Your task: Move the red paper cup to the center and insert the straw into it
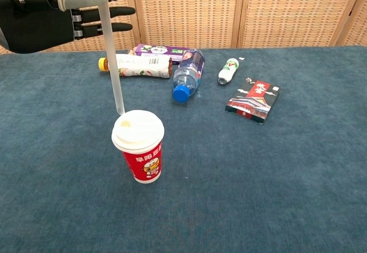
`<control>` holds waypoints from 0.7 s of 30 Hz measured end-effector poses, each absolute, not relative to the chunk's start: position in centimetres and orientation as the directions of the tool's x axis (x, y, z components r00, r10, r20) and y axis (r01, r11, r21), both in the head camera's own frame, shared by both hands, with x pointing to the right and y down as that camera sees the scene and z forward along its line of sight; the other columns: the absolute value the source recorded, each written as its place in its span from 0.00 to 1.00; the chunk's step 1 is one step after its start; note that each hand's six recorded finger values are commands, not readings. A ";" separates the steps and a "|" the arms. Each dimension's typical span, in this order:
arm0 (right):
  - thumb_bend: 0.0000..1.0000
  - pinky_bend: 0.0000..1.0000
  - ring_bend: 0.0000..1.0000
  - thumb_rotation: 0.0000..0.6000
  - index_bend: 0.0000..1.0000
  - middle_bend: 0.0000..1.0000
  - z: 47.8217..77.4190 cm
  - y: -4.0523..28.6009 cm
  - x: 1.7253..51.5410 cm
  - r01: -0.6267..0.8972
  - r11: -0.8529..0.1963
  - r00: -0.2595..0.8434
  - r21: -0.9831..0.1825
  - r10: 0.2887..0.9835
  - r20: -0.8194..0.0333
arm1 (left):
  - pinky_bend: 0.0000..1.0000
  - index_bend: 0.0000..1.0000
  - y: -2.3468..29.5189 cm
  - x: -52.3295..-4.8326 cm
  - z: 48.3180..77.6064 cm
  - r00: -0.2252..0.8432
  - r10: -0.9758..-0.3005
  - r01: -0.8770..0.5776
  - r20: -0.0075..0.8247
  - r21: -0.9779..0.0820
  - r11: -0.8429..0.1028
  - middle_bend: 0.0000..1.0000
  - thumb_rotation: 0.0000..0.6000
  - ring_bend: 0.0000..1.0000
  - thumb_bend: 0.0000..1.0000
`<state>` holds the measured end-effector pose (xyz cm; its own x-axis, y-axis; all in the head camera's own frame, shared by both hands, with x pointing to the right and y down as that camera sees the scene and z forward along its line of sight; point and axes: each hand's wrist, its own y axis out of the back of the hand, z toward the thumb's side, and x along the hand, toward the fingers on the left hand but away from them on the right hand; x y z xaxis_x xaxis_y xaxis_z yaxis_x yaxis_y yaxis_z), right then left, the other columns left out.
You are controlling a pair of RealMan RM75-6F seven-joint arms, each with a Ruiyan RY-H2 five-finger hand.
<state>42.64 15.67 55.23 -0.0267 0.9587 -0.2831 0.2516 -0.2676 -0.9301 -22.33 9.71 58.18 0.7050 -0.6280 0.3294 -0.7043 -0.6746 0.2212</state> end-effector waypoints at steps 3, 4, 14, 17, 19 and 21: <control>0.00 0.00 0.00 1.00 0.00 0.00 55.2 15.7 42.7 0.252 -0.267 -0.028 -0.930 0.959 -0.282 | 0.00 0.64 9.8 -22.0 58.1 0.711 -0.625 -0.699 0.322 0.227 -0.678 0.00 1.00 0.00 0.42; 0.00 0.00 0.00 1.00 0.00 0.00 55.2 15.7 42.7 0.252 -0.266 -0.029 -0.930 0.959 -0.282 | 0.00 0.64 9.8 -22.0 58.1 0.713 -0.623 -0.697 0.322 0.228 -0.680 0.00 1.00 0.00 0.42; 0.00 0.00 0.00 1.00 0.00 0.00 55.1 15.7 42.8 0.256 -0.266 -0.029 -0.930 0.959 -0.282 | 0.00 0.64 10.4 -21.3 59.1 0.724 -0.605 -0.684 0.332 0.230 -0.692 0.00 1.00 0.00 0.44; 0.00 0.00 0.00 1.00 0.00 0.00 55.1 15.7 42.8 0.256 -0.264 -0.030 -0.930 0.959 -0.281 | 0.00 0.64 10.4 -21.2 59.4 0.724 -0.604 -0.683 0.332 0.228 -0.693 0.00 1.00 0.00 0.44; 0.00 0.00 0.00 1.00 0.00 0.00 55.1 15.7 42.9 0.256 -0.263 -0.031 -0.930 0.959 -0.280 | 0.00 0.64 10.5 -21.1 59.6 0.724 -0.604 -0.683 0.334 0.227 -0.694 0.00 1.00 0.00 0.44; 0.00 0.00 0.00 1.00 0.00 0.00 55.1 15.7 42.9 0.258 -0.263 -0.032 -0.930 0.960 -0.280 | 0.00 0.64 10.5 -21.1 59.7 0.724 -0.603 -0.683 0.335 0.228 -0.694 0.00 1.00 0.00 0.44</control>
<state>42.90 15.66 55.07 -0.0320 0.9595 -0.2798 0.2578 -0.2626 -0.9298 -21.14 10.52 59.67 0.7238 -0.6031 0.3352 -0.6834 -0.6937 0.2275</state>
